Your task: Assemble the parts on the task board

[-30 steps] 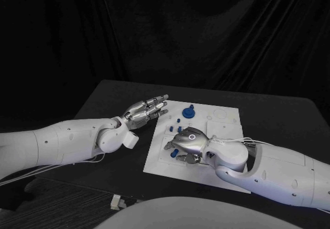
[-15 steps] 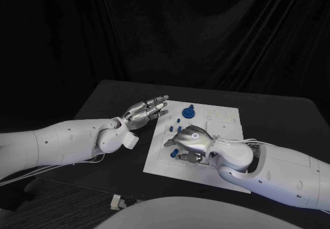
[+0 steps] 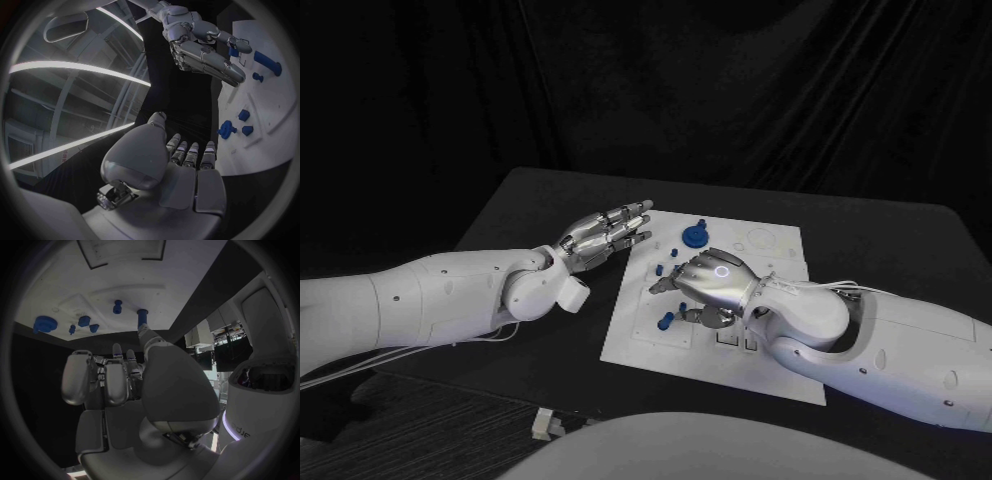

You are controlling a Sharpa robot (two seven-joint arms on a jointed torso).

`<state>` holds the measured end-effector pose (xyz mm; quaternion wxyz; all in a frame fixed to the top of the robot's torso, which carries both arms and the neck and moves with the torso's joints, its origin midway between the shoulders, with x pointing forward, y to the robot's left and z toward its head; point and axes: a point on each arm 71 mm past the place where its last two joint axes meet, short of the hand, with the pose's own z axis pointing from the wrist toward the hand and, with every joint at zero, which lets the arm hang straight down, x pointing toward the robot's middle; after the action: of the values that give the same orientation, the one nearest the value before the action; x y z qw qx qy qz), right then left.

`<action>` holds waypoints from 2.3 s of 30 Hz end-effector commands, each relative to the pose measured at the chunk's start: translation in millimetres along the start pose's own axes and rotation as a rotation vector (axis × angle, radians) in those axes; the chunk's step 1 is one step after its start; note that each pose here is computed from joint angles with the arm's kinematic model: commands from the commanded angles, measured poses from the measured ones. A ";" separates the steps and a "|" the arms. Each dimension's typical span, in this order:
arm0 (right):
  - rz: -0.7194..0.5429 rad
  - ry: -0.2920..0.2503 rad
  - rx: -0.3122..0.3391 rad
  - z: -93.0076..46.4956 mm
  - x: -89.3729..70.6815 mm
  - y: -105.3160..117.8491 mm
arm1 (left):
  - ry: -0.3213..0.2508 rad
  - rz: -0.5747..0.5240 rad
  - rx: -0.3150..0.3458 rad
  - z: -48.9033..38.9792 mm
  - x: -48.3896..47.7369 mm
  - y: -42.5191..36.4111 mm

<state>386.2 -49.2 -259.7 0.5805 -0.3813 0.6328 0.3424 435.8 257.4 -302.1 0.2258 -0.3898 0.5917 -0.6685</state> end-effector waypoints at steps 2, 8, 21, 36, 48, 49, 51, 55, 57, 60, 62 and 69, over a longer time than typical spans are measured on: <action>-0.003 0.033 -0.013 0.9 1.9 -0.4 | 0.009 -0.014 0.011 0.3 1.7 -0.2; 0.012 0.065 -0.013 1.6 5.6 -1.8 | 0.009 -0.014 0.010 0.2 1.6 -0.1; 0.025 0.102 0.039 2.9 14.2 -6.8 | 0.014 -0.017 0.007 1.0 2.3 0.5; 0.026 0.131 0.048 7.4 18.8 -5.2 | 0.016 -0.019 0.004 1.1 2.4 0.8; 0.031 0.131 0.026 9.9 19.4 -0.3 | 0.019 -0.020 0.002 1.9 2.7 1.2; 0.031 0.129 0.022 10.1 19.2 0.4 | 0.019 -0.020 0.002 1.9 2.6 1.3; 0.032 0.125 0.019 10.5 18.8 1.2 | 0.019 -0.020 0.002 1.9 2.5 1.3; 0.035 0.113 0.013 11.3 18.1 2.9 | 0.020 -0.020 0.001 2.2 2.4 1.5; 0.036 0.105 0.008 11.8 17.5 3.8 | 0.021 -0.021 0.000 2.6 2.7 1.7; 0.037 0.100 0.004 12.4 17.1 4.6 | 0.022 -0.022 0.000 2.8 2.9 1.9; 0.037 0.098 0.002 12.6 16.9 5.0 | 0.022 -0.022 -0.001 2.9 2.9 2.1; 0.038 0.086 0.000 13.5 16.0 5.7 | 0.022 -0.022 -0.003 2.8 2.5 2.3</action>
<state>388.1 -37.2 -278.2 0.5392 -0.3867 0.6716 0.3297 436.9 255.1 -304.1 0.2177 -0.3894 0.5959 -0.6678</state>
